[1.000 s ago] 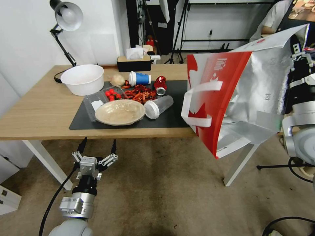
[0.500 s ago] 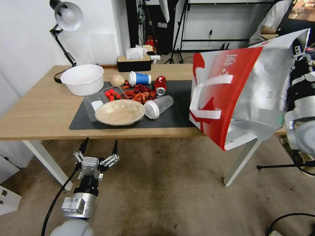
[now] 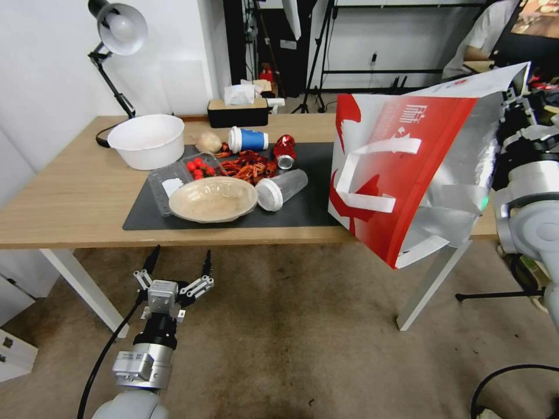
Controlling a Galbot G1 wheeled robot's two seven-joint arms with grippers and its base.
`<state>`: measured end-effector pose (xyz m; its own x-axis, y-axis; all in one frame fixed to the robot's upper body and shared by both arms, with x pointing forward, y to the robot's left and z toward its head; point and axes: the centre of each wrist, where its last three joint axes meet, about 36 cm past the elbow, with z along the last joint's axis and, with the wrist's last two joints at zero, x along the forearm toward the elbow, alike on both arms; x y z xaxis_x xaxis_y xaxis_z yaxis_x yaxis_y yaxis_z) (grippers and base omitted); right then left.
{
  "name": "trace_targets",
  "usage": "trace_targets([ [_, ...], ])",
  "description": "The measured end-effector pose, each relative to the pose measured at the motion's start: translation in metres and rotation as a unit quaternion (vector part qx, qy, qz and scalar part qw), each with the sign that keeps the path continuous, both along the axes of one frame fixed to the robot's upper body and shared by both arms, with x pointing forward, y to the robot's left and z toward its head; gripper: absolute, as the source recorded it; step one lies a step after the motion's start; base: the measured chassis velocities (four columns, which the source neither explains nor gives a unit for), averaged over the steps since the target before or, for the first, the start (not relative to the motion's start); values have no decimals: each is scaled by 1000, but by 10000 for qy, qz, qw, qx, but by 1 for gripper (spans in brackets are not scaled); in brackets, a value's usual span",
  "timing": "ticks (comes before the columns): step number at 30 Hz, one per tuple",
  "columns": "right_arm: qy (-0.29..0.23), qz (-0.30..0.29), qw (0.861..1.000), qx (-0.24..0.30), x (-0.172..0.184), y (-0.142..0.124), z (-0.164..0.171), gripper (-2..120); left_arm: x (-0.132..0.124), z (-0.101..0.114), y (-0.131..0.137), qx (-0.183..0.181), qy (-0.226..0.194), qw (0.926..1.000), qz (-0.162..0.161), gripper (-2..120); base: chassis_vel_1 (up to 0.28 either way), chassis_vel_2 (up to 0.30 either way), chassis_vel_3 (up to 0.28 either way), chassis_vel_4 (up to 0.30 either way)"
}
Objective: Pick up the food delivery bag from the floor and place it on the table.
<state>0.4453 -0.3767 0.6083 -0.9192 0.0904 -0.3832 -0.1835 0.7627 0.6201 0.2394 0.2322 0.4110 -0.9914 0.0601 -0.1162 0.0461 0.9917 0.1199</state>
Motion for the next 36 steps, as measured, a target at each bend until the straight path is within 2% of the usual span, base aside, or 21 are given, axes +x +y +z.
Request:
trace_targets([
  [19, 715, -324, 9968, -134, -9, 11, 51, 0, 1, -4, -1, 2, 15, 10000, -62, 100, 0, 0, 0, 0],
  [26, 733, -566, 9957, -62, -4, 10, 72, 0, 1, -5, -5, 13, 13, 9999, -99, 100, 0, 0, 0, 0],
  [36, 720, -463, 9961, -231, 12, -2, 63, 0, 0, -6, -6, 20, 3, 9999, -103, 100, 0, 0, 0, 0],
])
